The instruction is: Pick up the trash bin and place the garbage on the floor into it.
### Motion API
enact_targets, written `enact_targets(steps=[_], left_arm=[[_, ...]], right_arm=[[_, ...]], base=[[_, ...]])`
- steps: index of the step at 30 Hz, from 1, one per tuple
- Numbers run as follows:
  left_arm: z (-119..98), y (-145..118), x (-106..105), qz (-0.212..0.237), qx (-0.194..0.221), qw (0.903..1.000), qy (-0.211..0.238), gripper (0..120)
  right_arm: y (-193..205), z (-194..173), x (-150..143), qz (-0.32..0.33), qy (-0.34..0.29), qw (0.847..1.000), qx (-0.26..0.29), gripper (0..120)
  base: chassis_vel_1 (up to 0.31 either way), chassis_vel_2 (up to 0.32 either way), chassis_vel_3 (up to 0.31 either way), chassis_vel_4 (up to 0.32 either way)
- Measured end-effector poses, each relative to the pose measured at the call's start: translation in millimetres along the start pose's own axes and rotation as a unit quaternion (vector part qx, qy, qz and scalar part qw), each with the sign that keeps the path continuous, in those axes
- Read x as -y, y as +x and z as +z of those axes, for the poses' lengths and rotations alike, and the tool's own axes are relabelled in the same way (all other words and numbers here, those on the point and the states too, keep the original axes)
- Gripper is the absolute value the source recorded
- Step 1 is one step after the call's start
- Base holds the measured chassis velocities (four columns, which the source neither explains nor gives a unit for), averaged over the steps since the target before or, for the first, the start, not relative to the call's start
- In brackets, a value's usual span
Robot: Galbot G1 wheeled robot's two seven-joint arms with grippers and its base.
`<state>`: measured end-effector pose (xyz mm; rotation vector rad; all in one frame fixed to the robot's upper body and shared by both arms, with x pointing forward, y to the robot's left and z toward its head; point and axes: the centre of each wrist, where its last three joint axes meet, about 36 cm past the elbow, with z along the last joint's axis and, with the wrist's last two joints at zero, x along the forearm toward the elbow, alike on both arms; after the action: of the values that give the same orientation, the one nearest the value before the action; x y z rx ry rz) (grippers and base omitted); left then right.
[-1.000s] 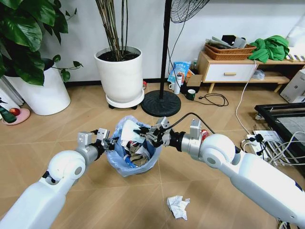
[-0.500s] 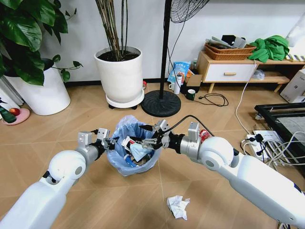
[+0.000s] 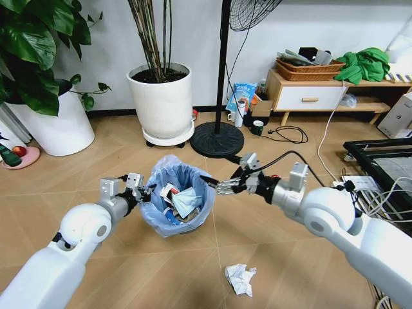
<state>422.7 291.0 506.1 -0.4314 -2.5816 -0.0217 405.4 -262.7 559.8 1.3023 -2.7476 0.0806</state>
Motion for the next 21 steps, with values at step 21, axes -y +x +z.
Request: enact_targets(steps=[21], left_arm=[[-3.3, 5.4, 0.5, -0.006, 0.005, 1.0, 0.001, 0]], right_arm=[[102.9, 153.0, 47.9, -0.04, 0.07, 0.987, -0.137, 100]], base=[[0.0, 0.0, 0.0, 0.0]])
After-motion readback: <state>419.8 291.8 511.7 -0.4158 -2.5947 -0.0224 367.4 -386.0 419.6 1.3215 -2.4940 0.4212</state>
